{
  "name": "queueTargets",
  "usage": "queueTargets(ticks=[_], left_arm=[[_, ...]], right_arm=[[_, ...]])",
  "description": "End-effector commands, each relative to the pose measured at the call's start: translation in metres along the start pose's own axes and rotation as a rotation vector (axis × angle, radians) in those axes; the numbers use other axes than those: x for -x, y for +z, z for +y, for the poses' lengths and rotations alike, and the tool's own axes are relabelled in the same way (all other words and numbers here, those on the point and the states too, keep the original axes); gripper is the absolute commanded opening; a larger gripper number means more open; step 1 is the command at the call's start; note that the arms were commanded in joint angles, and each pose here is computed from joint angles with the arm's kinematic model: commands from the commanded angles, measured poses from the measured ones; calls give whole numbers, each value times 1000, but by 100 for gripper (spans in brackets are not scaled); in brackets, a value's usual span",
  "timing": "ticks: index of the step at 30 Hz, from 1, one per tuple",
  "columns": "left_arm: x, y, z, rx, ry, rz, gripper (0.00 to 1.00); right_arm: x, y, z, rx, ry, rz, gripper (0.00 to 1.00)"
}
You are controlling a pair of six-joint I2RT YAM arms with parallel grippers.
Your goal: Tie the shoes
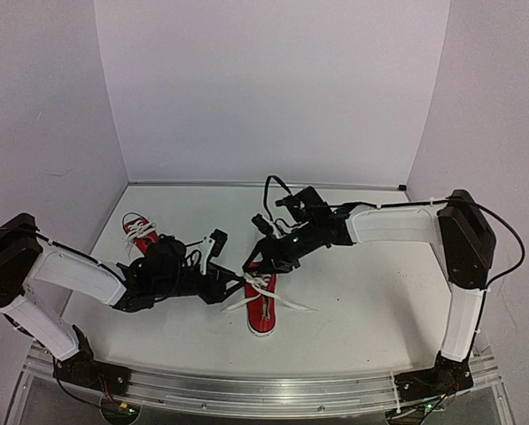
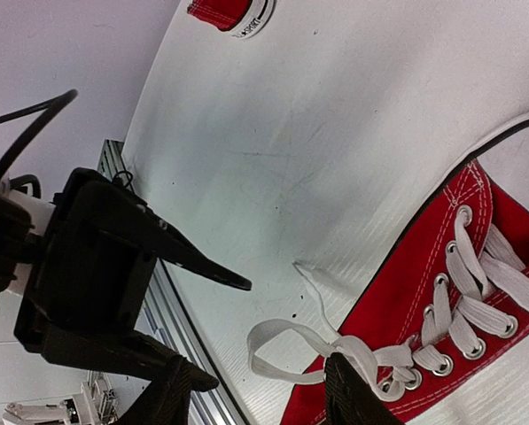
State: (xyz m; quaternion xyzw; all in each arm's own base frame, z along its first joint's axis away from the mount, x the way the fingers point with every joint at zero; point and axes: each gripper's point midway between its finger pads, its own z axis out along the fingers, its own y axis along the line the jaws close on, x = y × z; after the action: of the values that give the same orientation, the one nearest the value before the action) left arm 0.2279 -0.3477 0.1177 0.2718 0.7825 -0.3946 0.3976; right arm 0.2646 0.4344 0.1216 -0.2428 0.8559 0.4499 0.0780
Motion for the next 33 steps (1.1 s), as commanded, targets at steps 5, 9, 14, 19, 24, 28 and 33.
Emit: queueTargets(ticks=[5, 9, 14, 19, 24, 28, 33], left_arm=[[14, 9, -2, -40, -44, -55, 48], [17, 11, -8, -76, -53, -68, 55], [20, 16, -8, -106, -63, -75, 55], [22, 21, -1, -95, -83, -80, 52], [28, 23, 0, -110, -98, -101, 51], [27, 30, -1, -129, -103, -93, 46], [23, 34, 1, -133, -114, -79, 38]], right_arm=[[12, -31, 12, -25, -88, -45, 46], [9, -23, -9, -113, -121, 1, 38], [6, -14, -26, -166, -140, 50, 31], [8, -9, -35, -201, -151, 67, 29], [4, -4, -43, -216, -155, 94, 26], [3, -3, -43, -215, -165, 105, 22], [1, -1, -47, -221, -168, 120, 21]])
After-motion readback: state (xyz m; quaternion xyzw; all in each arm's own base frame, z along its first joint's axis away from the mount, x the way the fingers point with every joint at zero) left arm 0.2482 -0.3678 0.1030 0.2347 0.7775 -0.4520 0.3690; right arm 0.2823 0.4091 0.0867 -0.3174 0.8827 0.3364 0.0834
